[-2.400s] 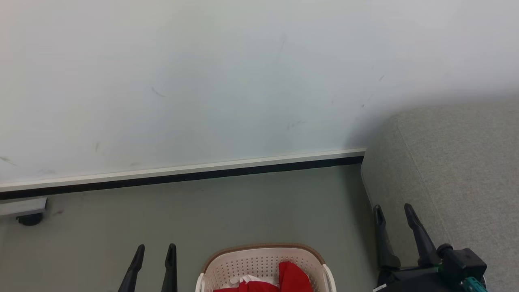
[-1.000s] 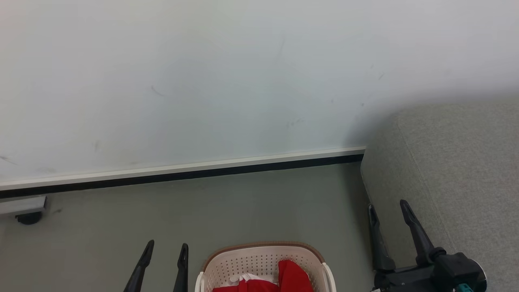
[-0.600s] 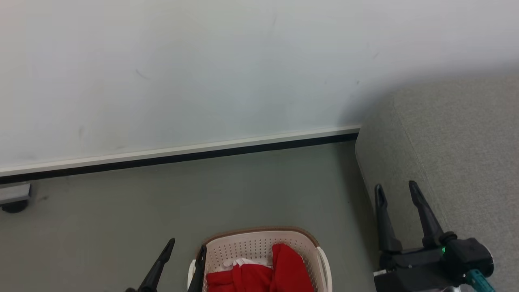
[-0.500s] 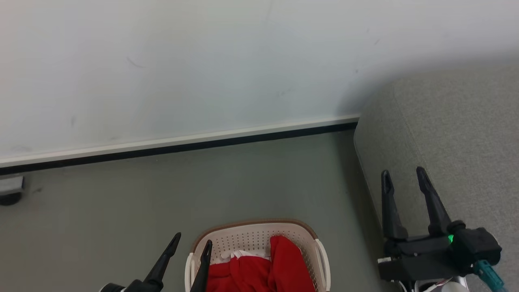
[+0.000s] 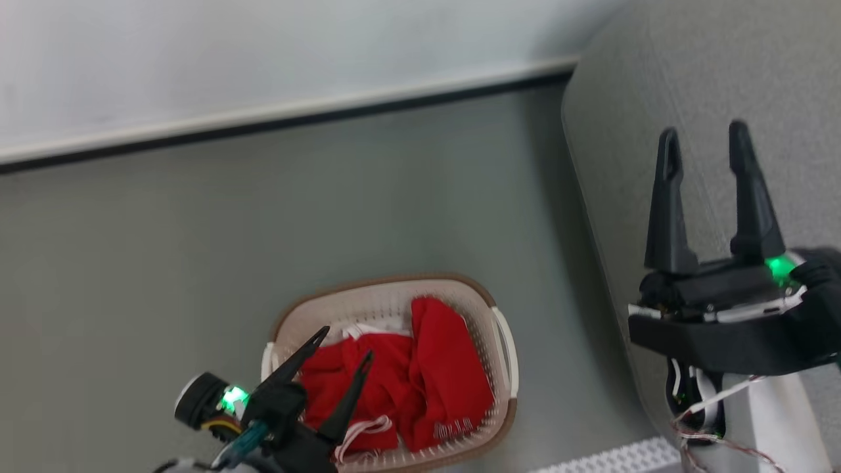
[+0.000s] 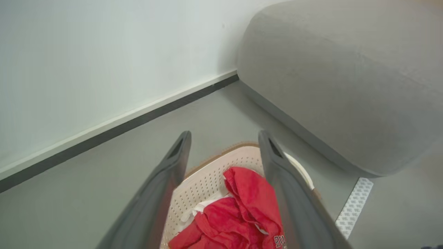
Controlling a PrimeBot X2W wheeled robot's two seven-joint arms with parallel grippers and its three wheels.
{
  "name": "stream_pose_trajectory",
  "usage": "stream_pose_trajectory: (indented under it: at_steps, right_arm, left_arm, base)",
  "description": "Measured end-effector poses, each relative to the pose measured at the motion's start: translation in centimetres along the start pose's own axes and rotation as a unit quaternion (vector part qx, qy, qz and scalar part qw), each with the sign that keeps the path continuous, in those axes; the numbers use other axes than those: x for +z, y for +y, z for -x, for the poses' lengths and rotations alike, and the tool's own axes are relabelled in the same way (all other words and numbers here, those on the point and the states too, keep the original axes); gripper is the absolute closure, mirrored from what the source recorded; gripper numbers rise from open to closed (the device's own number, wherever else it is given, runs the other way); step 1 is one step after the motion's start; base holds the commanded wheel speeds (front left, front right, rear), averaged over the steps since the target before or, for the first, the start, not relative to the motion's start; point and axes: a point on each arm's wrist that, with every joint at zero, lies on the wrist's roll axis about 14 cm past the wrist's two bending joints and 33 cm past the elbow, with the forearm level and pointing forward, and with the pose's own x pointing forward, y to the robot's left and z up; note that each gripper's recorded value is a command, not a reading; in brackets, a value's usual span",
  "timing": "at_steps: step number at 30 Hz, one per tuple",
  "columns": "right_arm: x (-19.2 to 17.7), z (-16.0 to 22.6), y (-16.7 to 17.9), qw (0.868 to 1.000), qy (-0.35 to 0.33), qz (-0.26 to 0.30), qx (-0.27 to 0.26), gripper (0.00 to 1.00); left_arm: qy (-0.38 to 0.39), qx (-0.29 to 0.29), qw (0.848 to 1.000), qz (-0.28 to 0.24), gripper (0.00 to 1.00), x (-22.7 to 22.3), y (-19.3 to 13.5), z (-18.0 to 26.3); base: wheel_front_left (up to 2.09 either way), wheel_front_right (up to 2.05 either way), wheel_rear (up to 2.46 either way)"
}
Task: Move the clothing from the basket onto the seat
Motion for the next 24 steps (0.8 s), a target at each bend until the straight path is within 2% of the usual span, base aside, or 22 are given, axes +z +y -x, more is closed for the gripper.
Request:
stream_pose_trajectory:
  at_steps: [5, 12, 18, 24]
  right_arm:
    - [-1.2, -1.6, -0.9, 1.0, -0.01, -0.005, -0.001, 0.0]
    - [-4.5, -2.7, -2.0, 1.0, 0.008, -0.005, -0.002, 0.0]
    - [-6.3, -3.2, -3.0, 1.0, 0.013, 0.005, -0.002, 0.0]
    - [-7.2, -3.8, -3.7, 1.0, 0.003, -0.003, -0.003, 0.0]
  left_arm:
    - [0.054, -0.071, 0.995, -0.041, 0.0, -4.7, -1.3, -2.6]
    - [0.117, -0.153, 0.977, -0.092, 0.0, -11.3, -2.5, -5.3]
    - [0.204, -0.176, 0.96, -0.074, 0.0, -18.4, -2.9, -6.0]
    - [0.258, -0.223, 0.936, -0.091, 0.0, -23.6, -4.5, -6.3]
  base:
    - [0.0, 0.0, 0.0]
    - [0.0, 0.0, 0.0]
    - [0.0, 0.0, 0.0]
    - [0.0, 0.0, 0.0]
